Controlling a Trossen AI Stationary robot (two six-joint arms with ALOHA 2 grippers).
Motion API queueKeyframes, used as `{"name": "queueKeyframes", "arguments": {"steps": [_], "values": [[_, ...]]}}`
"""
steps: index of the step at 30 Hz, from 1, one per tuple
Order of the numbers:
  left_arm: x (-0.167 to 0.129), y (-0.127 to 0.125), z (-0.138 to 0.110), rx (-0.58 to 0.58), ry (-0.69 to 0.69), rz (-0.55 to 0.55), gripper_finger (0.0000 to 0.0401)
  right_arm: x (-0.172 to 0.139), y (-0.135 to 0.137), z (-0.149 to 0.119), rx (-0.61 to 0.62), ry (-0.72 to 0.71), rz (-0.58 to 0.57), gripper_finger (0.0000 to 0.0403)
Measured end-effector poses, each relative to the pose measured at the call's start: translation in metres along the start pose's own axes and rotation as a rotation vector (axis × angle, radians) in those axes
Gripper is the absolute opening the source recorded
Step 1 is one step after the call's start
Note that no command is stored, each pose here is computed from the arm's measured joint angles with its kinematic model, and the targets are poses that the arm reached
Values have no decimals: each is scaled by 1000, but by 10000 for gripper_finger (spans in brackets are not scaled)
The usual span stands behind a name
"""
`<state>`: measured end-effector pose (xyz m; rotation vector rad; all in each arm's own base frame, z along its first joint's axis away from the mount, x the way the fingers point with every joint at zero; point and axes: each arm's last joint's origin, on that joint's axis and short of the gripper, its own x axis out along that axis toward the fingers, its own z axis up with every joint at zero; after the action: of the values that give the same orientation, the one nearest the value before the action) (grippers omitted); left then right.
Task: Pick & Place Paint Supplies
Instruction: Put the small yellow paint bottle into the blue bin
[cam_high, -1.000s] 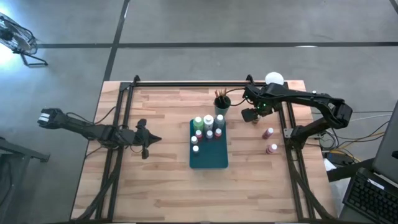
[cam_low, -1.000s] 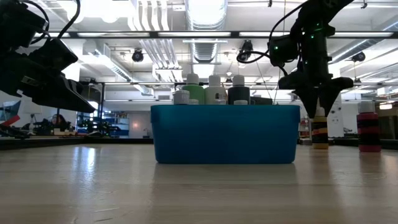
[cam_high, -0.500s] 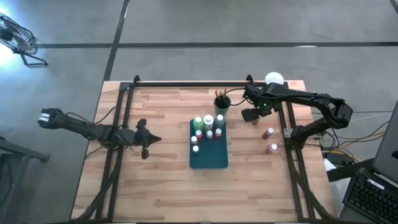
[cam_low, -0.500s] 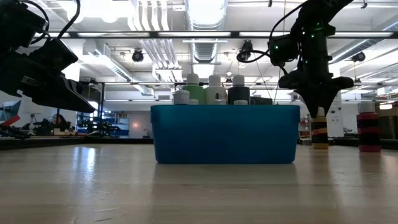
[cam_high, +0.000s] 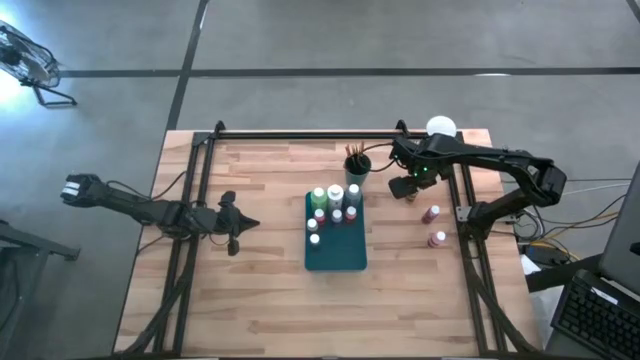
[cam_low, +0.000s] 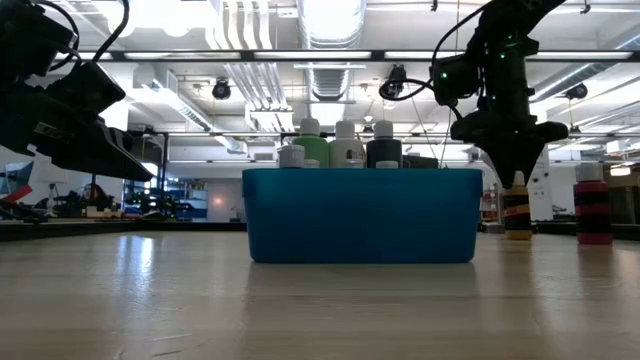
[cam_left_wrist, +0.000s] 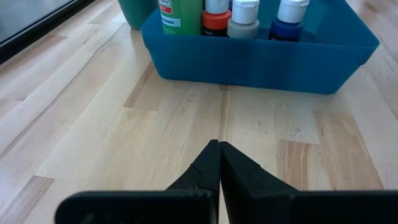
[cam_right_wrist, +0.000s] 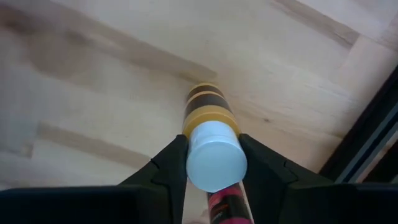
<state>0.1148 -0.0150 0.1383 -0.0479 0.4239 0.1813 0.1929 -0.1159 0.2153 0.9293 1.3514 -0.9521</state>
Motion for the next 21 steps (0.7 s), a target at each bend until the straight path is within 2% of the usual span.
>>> {"name": "queueKeyframes", "arguments": {"steps": [10,21], "values": [[0,0,0,0,0,0,7,-19,14,-14,-98,-44,25,116],[0,0,0,0,0,0,7,-26,24,-30,-146,-65,56,115]]}}
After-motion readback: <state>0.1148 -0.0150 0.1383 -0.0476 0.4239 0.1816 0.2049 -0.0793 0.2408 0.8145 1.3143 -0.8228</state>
